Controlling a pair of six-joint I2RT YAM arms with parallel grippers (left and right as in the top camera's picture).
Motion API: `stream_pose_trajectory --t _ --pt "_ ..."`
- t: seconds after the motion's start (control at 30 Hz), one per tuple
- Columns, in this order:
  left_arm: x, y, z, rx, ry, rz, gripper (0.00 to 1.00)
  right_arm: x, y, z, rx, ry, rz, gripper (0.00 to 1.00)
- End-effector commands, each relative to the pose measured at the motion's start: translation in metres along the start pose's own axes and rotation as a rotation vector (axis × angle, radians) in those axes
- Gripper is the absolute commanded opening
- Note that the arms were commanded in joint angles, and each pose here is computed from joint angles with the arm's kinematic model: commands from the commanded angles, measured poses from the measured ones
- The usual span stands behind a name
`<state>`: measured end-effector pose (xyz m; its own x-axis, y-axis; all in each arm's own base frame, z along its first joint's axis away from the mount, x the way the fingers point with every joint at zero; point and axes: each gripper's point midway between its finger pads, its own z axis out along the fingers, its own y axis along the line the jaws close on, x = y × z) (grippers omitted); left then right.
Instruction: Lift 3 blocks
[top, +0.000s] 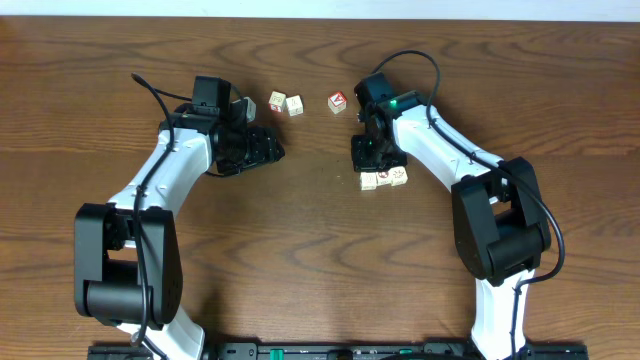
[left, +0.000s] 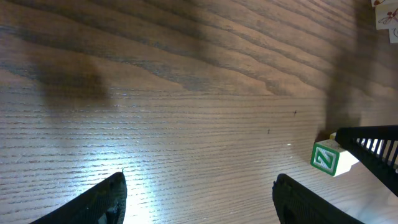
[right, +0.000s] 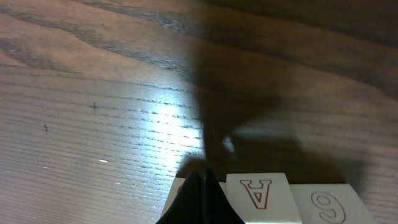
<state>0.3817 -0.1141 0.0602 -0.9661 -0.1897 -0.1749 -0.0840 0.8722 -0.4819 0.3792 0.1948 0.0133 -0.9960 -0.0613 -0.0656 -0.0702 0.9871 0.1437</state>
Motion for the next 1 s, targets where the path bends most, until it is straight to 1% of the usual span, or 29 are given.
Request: stream_pose_trajectory --t 0.0,0.17,0.3,0.43,0.67,0.83,0.97 --pt "-0.005 -0.002 -0.004 -0.001 -0.014 0.015 0.75 0.003 0.002 -0.003 0.008 -0.004 0.036 0.01" --pt "-0.005 -0.002 -0.004 -0.001 -0.014 0.015 0.76 0.004 0.001 -0.004 0.010 0.002 0.055 0.01" --pt "-0.005 -0.002 -0.004 -0.001 -0.015 0.015 0.76 -0.003 0.004 -0.010 0.002 -0.017 0.055 0.01" --pt "-0.005 -0.002 -0.004 -0.001 -0.015 0.015 0.75 -0.019 0.005 -0.025 0.002 -0.060 0.056 0.01" --pt "-0.005 -0.002 -0.004 -0.002 -0.015 0.015 0.76 -0.047 -0.014 -0.041 0.033 -0.143 0.051 0.03" --pt "-0.005 -0.002 -0.004 -0.002 -0.015 0.015 0.76 -0.044 -0.029 -0.035 0.051 -0.118 0.083 0.01" --pt "-0.006 -0.002 -0.004 -0.001 -0.015 0.016 0.76 -0.038 -0.032 -0.029 0.058 -0.098 0.095 0.01"
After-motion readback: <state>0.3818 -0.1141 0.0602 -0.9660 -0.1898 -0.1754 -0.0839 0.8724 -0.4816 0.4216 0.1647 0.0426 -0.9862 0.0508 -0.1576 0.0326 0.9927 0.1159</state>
